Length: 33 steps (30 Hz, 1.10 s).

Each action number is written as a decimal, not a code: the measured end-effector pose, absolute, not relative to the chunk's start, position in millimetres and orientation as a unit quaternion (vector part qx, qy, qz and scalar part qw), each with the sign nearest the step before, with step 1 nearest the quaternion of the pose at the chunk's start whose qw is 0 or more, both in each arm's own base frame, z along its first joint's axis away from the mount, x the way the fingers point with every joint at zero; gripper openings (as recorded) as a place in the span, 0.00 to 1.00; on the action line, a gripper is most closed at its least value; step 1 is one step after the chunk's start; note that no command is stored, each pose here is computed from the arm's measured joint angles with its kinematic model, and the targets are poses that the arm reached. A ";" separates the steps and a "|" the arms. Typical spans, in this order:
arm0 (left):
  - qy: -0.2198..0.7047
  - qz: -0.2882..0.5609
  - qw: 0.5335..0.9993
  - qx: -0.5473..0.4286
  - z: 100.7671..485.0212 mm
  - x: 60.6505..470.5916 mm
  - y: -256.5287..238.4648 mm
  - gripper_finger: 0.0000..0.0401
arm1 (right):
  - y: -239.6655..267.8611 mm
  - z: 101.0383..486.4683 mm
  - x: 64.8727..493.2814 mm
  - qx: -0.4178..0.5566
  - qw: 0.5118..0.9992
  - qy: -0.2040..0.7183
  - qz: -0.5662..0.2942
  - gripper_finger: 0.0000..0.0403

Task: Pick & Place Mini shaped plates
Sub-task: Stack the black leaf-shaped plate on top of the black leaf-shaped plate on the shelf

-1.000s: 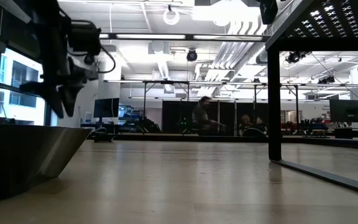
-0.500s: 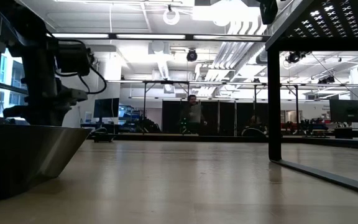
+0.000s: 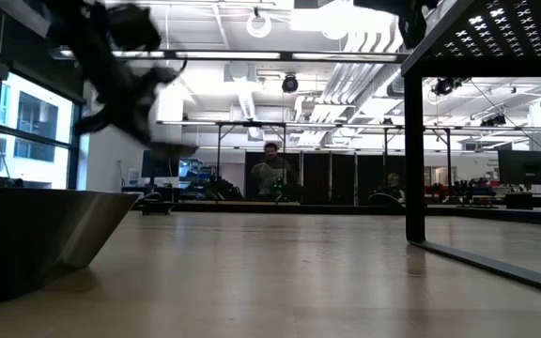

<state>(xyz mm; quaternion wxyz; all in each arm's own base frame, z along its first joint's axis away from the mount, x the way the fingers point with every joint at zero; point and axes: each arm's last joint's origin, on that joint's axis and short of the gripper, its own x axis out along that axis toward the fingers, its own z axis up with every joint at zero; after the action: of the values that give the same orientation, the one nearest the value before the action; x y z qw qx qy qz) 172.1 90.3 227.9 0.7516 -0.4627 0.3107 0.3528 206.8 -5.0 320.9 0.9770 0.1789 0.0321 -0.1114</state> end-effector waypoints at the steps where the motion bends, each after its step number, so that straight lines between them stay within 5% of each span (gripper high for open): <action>1: 0.296 0.351 0.765 -0.452 239.7 177.1 88.7 0.01 | -5.5 320.7 207.6 0.192 0.972 0.049 -0.124 0.00; 10: 0.218 0.337 0.841 -0.362 320.7 233.0 67.6 0.00 | -18.1 339.6 237.0 0.277 0.917 0.198 -0.208 0.07; 21: 0.225 0.293 0.891 -0.264 354.3 299.3 42.5 0.00 | -41.6 378.3 293.2 0.230 0.924 0.218 -0.216 0.27; 33: 0.205 0.267 0.909 -0.247 363.8 311.3 31.4 0.00 | -50.6 371.6 305.0 0.213 0.923 0.255 -0.195 0.12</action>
<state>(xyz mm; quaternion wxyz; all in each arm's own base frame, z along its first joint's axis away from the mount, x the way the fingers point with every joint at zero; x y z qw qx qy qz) 311.3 31.4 363.8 0.9087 -0.2467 0.2050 0.2671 305.0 -50.6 371.6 0.9228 0.2131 0.2548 -0.1952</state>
